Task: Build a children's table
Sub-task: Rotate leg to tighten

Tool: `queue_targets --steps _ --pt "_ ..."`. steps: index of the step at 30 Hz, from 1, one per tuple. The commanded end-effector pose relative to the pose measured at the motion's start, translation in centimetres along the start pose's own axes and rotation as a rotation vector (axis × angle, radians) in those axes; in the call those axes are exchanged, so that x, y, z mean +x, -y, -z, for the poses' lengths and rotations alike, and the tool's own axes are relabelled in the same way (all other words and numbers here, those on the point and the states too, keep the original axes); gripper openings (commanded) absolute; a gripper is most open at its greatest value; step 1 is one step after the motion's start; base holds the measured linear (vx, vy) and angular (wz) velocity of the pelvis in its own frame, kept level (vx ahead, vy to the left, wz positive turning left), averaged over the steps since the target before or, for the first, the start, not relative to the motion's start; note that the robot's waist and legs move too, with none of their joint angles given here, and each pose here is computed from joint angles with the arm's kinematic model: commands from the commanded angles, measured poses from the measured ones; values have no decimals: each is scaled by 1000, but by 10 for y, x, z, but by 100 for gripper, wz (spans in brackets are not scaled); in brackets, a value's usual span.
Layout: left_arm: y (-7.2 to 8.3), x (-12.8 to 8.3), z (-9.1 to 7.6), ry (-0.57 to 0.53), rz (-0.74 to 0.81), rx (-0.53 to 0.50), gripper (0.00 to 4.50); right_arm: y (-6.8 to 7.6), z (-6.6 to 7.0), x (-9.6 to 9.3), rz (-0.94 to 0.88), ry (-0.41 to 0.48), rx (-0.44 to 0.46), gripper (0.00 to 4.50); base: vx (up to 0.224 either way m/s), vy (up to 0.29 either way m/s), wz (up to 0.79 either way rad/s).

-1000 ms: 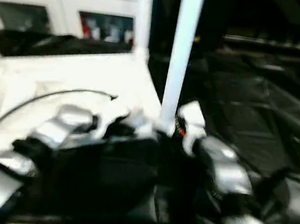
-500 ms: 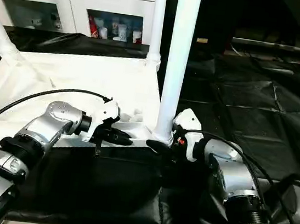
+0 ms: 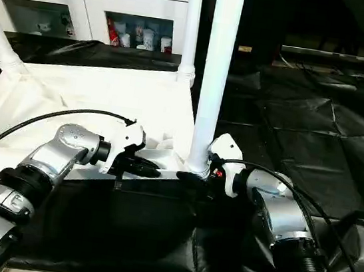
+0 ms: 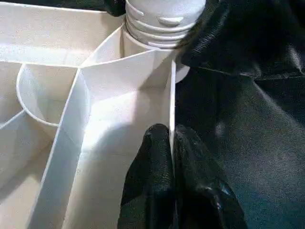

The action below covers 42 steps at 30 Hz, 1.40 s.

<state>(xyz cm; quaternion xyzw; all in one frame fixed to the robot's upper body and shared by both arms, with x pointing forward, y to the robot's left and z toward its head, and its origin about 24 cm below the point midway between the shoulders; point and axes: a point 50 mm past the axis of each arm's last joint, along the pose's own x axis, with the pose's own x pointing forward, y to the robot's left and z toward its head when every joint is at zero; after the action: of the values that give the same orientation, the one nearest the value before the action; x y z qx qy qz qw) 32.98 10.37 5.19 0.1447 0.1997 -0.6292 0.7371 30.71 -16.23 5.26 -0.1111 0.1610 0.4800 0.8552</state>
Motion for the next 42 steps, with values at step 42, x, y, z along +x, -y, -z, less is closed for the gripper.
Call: queue_targets --steps 42 --pt "-1 6 -18 79 13 51 0 7 4 6 59 -6 -8 331 0 0 0"
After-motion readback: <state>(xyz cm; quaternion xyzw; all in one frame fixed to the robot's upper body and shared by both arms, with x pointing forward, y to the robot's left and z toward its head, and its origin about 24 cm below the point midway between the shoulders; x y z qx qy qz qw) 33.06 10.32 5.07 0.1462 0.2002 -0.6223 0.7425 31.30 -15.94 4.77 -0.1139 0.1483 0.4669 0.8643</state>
